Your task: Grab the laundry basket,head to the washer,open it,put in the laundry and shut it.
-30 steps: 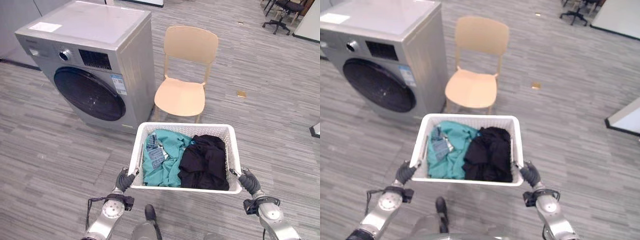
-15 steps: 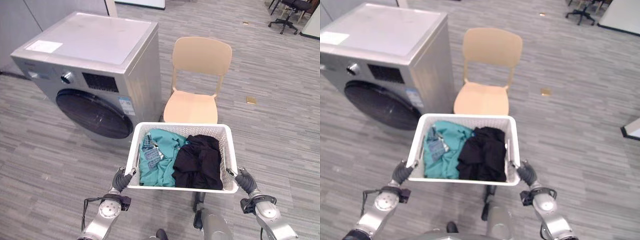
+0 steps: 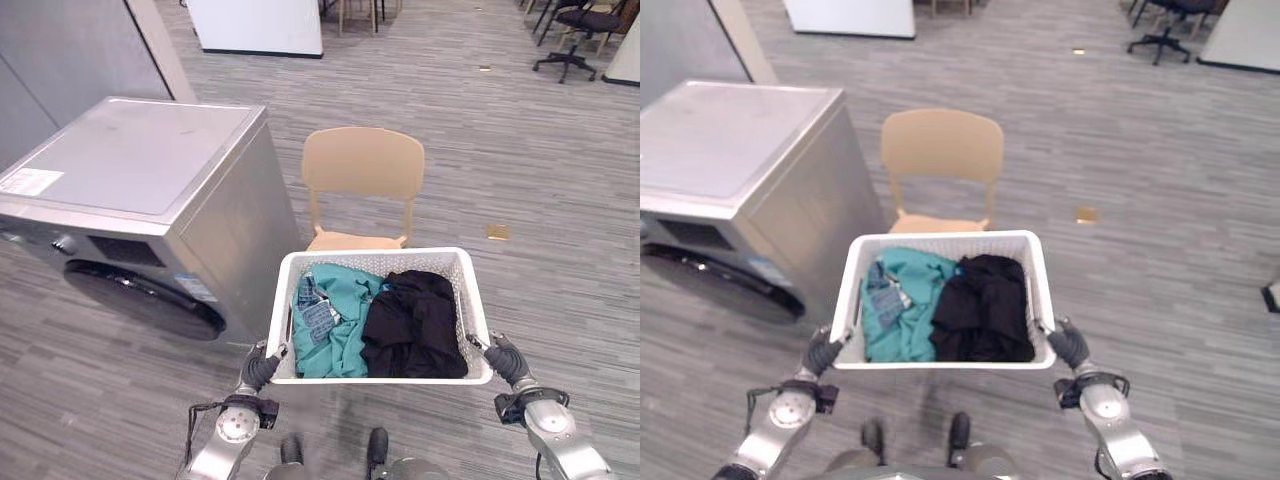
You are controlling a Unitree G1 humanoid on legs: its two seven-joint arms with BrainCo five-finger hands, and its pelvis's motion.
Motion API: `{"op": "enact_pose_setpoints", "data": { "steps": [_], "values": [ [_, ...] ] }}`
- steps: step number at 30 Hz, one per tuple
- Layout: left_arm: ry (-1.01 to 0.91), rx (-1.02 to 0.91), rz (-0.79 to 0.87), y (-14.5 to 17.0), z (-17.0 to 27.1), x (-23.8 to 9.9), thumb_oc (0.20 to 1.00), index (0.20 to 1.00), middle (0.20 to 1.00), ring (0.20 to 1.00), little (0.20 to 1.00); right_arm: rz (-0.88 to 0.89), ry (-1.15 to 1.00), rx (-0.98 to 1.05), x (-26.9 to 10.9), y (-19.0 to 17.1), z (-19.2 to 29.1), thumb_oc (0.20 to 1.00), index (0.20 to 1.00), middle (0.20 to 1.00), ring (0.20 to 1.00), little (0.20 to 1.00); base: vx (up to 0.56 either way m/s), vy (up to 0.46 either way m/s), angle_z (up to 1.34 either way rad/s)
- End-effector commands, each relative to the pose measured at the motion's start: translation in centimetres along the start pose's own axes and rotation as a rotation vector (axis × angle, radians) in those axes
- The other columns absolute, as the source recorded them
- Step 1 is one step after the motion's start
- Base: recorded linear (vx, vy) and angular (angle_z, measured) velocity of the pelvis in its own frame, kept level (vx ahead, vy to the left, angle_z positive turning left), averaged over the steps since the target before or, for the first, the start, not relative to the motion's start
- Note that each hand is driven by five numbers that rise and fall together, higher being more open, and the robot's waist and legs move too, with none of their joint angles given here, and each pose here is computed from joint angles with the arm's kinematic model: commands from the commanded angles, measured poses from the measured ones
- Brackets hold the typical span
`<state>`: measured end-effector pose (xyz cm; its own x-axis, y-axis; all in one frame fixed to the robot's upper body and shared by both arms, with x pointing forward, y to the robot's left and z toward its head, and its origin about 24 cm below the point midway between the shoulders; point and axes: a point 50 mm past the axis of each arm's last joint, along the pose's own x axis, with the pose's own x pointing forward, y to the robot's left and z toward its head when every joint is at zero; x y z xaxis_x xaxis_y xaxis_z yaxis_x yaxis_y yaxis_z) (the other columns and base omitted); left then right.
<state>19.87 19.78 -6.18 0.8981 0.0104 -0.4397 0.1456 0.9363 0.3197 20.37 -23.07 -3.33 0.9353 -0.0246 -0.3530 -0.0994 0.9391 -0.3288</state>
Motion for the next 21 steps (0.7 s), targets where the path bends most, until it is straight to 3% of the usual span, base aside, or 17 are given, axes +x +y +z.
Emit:
{"op": "enact_pose_setpoints", "data": {
  "steps": [1,13,21],
  "values": [
    [-0.349,-0.109,-0.08,-1.7,7.6,1.2,0.2,0.2,0.2,0.2,0.2,0.124,-0.308,0.047,0.8,2.3,6.1,0.2,0.2,0.2,0.2,0.2,0.27,0.143,-0.68],
    [-0.362,0.002,-0.103,-1.4,8.5,2.2,0.2,0.2,0.2,0.2,0.2,0.135,-0.269,0.007,2.7,4.4,6.1,0.2,0.2,0.2,0.2,0.2,0.23,0.237,-0.2],
    [-0.313,0.033,-0.055,-1.6,8.4,4.0,0.2,0.2,0.2,0.2,0.2,0.136,-0.171,0.001,4.6,6.2,5.1,0.2,0.2,0.2,0.2,0.2,0.08,0.012,-0.04]
  ]
}}
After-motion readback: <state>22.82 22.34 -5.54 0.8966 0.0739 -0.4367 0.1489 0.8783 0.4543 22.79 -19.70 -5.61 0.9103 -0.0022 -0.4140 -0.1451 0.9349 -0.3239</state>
